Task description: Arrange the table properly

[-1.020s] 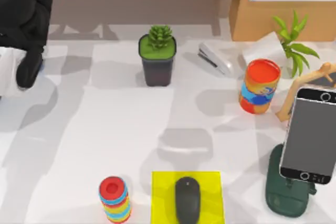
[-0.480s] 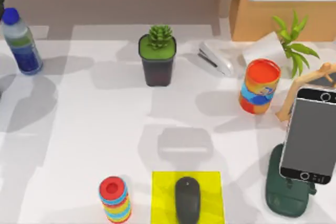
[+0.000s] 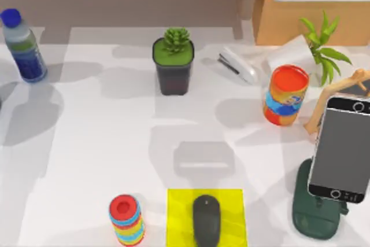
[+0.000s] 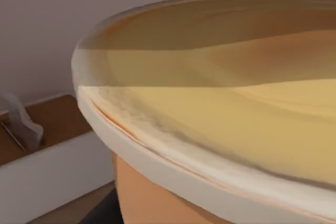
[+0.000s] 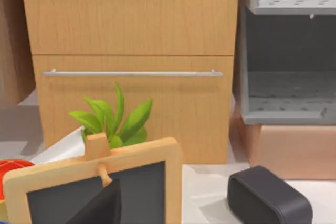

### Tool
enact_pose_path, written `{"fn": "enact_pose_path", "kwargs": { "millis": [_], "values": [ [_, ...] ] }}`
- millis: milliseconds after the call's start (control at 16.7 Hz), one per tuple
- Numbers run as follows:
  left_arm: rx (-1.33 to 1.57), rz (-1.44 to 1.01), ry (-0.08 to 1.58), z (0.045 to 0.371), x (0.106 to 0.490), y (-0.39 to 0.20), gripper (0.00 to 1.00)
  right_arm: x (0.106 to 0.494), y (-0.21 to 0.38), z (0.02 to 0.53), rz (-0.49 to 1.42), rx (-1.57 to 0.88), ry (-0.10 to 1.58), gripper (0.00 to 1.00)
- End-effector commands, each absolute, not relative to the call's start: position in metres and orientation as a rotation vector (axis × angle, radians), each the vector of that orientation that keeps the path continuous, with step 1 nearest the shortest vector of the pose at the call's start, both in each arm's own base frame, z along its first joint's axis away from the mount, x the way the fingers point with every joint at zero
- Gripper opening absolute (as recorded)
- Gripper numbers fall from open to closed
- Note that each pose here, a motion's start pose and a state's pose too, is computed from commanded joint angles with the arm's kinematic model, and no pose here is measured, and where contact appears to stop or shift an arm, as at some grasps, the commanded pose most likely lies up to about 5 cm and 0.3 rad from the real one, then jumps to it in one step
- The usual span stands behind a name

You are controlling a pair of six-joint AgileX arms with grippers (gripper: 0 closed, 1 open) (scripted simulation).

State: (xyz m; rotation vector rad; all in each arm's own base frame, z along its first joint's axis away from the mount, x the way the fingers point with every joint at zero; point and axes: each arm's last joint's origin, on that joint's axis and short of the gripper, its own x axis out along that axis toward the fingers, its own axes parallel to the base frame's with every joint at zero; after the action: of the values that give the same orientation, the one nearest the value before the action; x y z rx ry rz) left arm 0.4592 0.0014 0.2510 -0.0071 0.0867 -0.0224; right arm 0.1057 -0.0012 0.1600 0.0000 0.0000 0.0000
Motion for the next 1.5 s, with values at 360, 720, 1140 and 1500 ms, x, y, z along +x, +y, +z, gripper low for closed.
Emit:
{"fn": "enact_pose_path", "kwargs": {
  "millis": [360, 720, 1140, 1500],
  "values": [
    [-0.006, -0.023, 0.088, 0.2518, 0.4583, 0.0002, 0.0, 0.1057, -0.0012, 0.16, 0.0, 0.0, 0.0, 1.0],
    [-0.005, -0.021, 0.088, 0.2523, 0.4586, 0.0016, 0.0, 0.1057, -0.0012, 0.16, 0.0, 0.0, 0.0, 1.0],
    [-0.007, -0.023, 0.09, 0.2508, 0.4595, 0.0016, 0.0, 0.1057, -0.0012, 0.16, 0.0, 0.0, 0.0, 1.0],
    [-0.007, -0.023, 0.09, 0.2508, 0.4595, 0.0016, 0.45, 0.1057, -0.0012, 0.16, 0.0, 0.0, 0.0, 1.0]
  ]
}}
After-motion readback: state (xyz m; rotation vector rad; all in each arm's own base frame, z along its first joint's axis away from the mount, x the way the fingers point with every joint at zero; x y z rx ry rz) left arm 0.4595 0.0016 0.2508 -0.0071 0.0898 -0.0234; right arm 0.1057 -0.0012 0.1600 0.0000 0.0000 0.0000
